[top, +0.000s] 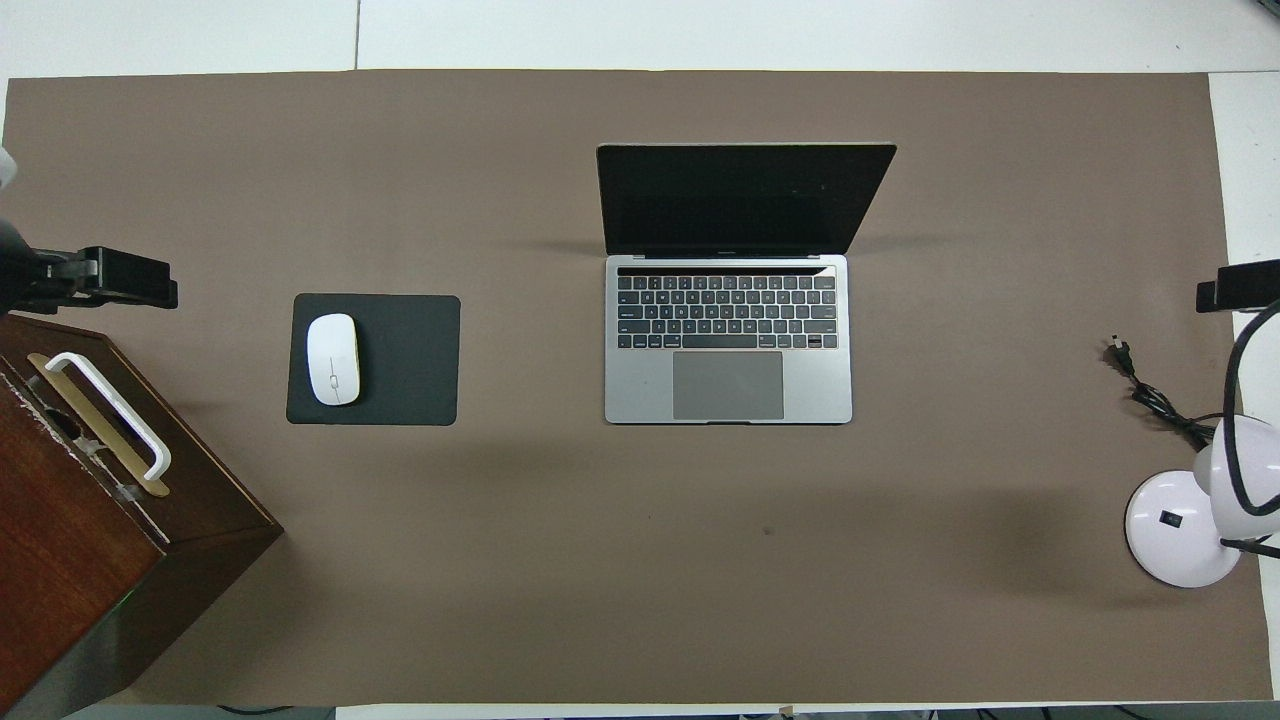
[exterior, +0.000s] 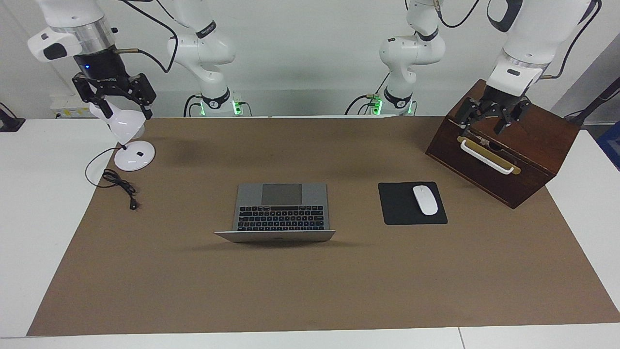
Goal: Close laptop with both arms
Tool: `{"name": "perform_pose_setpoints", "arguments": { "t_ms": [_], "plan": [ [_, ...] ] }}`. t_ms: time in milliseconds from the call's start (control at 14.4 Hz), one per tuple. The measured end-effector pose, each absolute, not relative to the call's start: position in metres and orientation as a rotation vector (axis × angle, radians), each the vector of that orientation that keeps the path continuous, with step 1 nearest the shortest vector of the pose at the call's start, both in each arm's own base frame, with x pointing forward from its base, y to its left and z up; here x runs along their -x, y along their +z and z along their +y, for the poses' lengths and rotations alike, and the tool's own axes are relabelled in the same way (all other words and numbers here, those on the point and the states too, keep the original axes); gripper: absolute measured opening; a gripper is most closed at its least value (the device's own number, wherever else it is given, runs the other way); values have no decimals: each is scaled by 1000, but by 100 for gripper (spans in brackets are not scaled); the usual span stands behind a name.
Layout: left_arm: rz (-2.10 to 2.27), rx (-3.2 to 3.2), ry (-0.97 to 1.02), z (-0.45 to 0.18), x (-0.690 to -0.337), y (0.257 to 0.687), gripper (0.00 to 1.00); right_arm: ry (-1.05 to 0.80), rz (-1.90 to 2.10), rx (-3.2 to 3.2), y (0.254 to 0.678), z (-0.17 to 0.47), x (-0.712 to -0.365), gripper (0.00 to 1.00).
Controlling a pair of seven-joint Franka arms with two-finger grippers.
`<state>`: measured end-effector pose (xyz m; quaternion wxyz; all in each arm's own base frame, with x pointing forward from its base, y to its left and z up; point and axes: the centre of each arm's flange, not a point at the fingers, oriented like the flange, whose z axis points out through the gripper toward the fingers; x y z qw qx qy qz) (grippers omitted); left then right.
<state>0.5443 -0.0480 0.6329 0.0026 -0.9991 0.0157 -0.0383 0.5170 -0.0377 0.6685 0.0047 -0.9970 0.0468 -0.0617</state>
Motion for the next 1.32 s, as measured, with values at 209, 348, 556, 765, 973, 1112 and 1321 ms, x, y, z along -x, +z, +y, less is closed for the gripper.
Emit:
{"name": "perform_pose_setpoints", "arguments": {
  "t_ms": [209, 348, 556, 765, 973, 1112, 1321],
  "plan": [
    [49, 3134, -120, -48, -544, 633, 100, -219, 134, 3123, 670, -41, -518, 100],
    [48, 3134, -120, -48, -544, 633, 100, -327, 132, 3116, 677, -42, -525, 85],
    [46, 3134, -120, -47, -544, 633, 100, -400, 144, 3112, 679, -49, -536, 47],
    [44, 3134, -120, -46, -544, 633, 100, -468, 117, 3114, 672, -53, -572, 19],
    [42, 3134, -118, -46, -544, 632, 95, -557, 90, 3110, 651, -50, -633, 1],
    [38, 3134, -111, -45, -544, 630, 72, -591, 53, 3100, 629, -38, -677, 1],
    [32, 3134, -99, -43, -543, 626, 33, -622, 9, 3074, 576, -5, -736, 1]
  ]
}}
